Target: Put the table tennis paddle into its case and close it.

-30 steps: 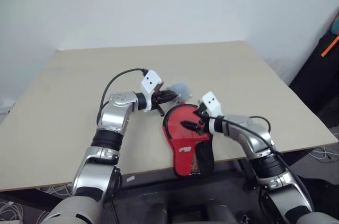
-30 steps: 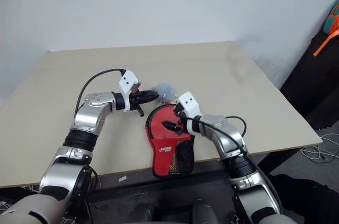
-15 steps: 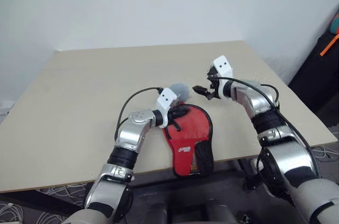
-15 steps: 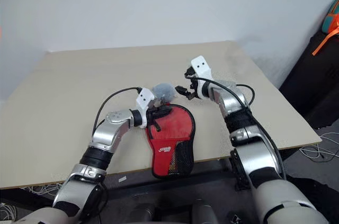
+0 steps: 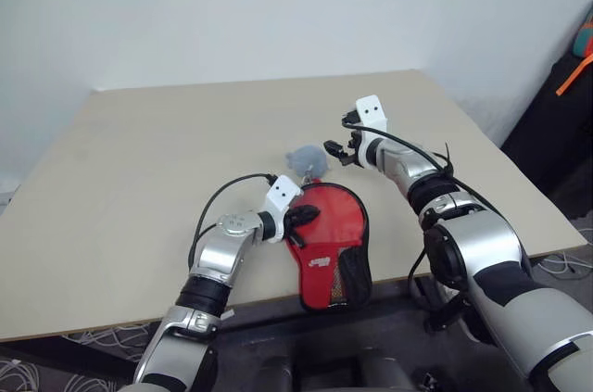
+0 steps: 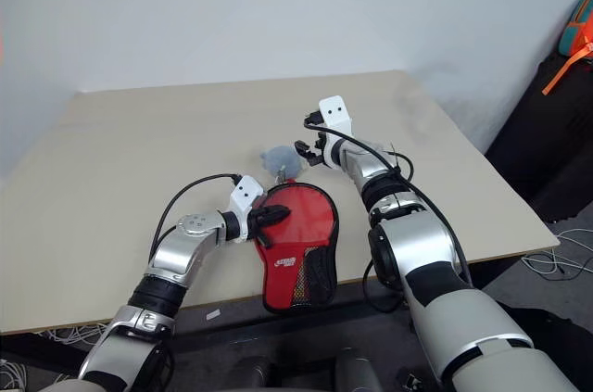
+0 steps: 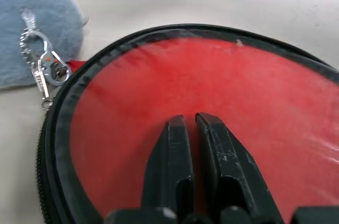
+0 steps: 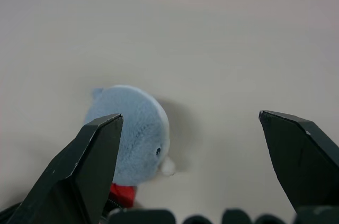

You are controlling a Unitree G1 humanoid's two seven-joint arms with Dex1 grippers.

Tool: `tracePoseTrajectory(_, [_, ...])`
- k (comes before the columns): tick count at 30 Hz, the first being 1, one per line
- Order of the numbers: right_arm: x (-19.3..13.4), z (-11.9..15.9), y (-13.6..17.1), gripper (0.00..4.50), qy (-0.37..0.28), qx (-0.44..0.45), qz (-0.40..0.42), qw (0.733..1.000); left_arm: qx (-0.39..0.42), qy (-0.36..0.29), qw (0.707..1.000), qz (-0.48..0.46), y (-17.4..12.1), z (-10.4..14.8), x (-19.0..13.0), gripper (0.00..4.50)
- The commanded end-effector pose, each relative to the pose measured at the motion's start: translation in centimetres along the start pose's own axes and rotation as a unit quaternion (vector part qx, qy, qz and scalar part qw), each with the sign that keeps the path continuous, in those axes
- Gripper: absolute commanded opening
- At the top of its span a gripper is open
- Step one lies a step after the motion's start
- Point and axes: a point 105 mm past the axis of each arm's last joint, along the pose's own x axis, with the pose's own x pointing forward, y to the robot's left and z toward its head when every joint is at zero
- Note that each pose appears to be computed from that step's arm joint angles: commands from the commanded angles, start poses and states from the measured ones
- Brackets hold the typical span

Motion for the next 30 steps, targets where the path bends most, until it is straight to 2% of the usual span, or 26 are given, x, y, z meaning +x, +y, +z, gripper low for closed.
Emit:
tracePoseTrajectory(1, [0.3,2.4,0.6,4.46,-0.039,0.012,-0.011,0.999,0.012,-0.011,1.0,0.001,-0.4,0.9,-0.2,0.28])
tracePoseTrajectory(14, [1.6,-0.3,5.6,4.46,0.002,0.014,0.062,0.998,0.005,0.006,0.999,0.046,1.3,-0.1,-1.8,0.28])
tracePoseTrajectory(18, [1.5,-0.9,5.5,4.46,0.008,0.014,0.065,0.998,-0.007,-0.001,0.998,0.062,1.8,0.0,-2.3,0.28])
tracePoseTrajectory(26, [1.1,-2.2,4.5,4.46,0.019,0.018,0.07,0.997,-0.077,-0.035,0.996,0.026,0.6,1.7,-3.5,0.28])
tracePoseTrajectory(29, [0.9,-2.3,4.1,4.5,0.019,0.019,0.074,0.997,-0.111,-0.04,0.993,0.018,0.4,1.9,-4.9,0.83])
tracePoseTrajectory(30, [0.8,-2.4,3.9,4.5,0.018,0.02,0.074,0.997,-0.12,-0.039,0.992,0.009,0.1,1.9,-5.5,1.18])
